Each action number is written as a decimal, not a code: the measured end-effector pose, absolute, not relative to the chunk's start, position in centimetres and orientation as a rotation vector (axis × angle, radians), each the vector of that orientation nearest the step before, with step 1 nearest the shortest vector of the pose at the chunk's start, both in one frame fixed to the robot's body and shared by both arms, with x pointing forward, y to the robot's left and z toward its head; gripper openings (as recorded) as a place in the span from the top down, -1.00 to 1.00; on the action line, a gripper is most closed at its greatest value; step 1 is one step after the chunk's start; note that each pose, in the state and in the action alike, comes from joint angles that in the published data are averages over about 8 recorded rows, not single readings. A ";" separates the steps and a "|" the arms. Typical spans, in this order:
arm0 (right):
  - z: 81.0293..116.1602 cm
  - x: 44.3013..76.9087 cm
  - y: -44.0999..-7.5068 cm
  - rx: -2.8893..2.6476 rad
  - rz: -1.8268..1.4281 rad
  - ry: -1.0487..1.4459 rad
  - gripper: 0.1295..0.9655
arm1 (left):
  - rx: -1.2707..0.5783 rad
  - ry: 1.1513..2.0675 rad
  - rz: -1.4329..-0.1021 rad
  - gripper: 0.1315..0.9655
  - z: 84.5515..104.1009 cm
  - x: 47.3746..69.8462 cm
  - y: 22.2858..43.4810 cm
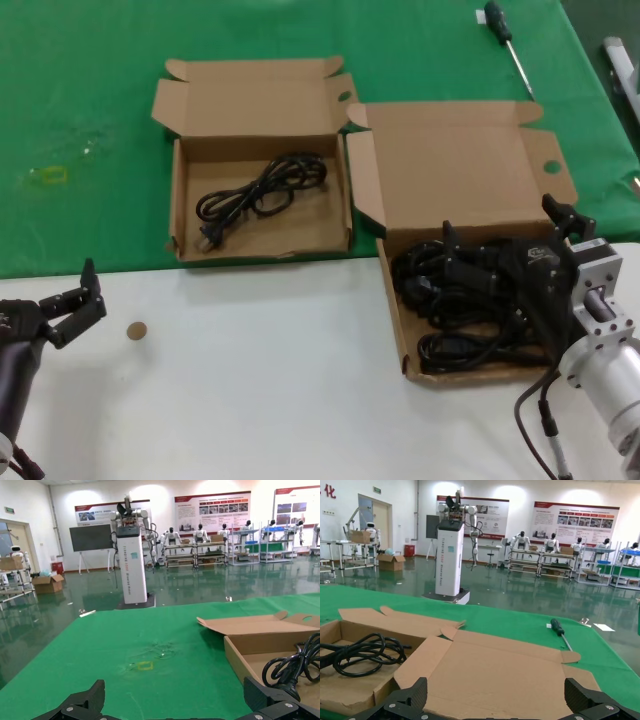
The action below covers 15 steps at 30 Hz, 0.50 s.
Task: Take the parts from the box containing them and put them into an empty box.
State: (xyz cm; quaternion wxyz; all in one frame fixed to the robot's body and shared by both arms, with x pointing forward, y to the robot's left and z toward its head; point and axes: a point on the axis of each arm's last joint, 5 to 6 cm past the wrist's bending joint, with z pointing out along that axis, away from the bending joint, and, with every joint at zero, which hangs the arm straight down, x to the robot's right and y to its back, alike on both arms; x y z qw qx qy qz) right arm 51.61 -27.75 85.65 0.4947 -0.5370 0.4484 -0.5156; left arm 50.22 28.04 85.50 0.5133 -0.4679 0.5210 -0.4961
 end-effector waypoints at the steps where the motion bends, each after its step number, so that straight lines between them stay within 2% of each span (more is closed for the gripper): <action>1: 85.7 51.6 -27.7 -1.302 -1.250 1.087 -1.00 | -1.125 1.253 -1.193 -1.00 85.5 50.2 28.0; 15: 85.7 51.6 -27.7 -1.302 -1.250 1.087 -1.00 | -1.125 1.253 -1.193 -1.00 85.5 50.2 28.0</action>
